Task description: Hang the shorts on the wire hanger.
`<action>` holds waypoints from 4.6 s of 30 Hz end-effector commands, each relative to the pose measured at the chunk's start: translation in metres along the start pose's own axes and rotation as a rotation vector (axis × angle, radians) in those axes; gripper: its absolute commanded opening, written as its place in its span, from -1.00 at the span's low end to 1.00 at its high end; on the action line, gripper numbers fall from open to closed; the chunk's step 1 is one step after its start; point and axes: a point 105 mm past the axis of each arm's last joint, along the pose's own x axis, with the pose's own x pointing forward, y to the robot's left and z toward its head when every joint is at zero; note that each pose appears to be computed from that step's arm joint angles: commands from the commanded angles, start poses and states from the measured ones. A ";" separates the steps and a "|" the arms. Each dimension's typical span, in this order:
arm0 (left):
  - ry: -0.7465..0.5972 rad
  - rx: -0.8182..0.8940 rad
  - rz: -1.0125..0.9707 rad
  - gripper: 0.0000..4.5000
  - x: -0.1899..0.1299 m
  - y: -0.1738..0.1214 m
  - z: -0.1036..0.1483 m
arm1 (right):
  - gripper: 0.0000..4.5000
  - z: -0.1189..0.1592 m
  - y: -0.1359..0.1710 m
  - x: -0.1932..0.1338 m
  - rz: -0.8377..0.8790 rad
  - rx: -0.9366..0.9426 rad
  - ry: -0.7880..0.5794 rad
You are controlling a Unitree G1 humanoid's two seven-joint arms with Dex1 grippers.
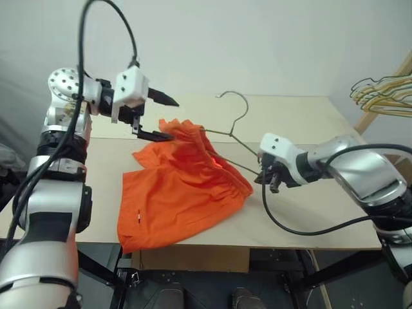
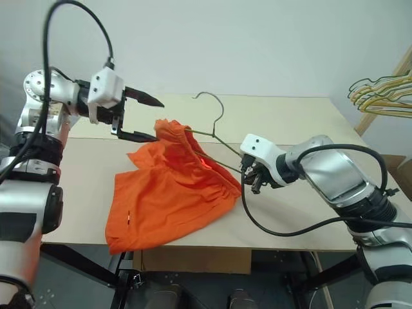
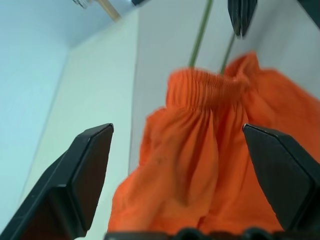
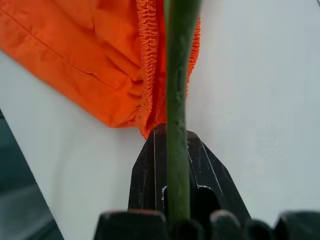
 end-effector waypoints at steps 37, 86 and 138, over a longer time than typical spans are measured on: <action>0.173 -0.011 -0.100 -1.00 0.049 -0.005 -0.023 | -0.47 0.001 -0.011 -0.022 -0.111 -0.086 -0.003; 0.125 -0.230 -0.191 -1.00 0.047 -0.020 -0.029 | 0.40 -0.037 0.075 0.075 -0.033 0.620 -0.535; 0.148 -0.243 -0.185 -1.00 0.023 -0.046 -0.059 | -0.99 -0.114 -0.005 -0.015 -0.108 0.259 -0.175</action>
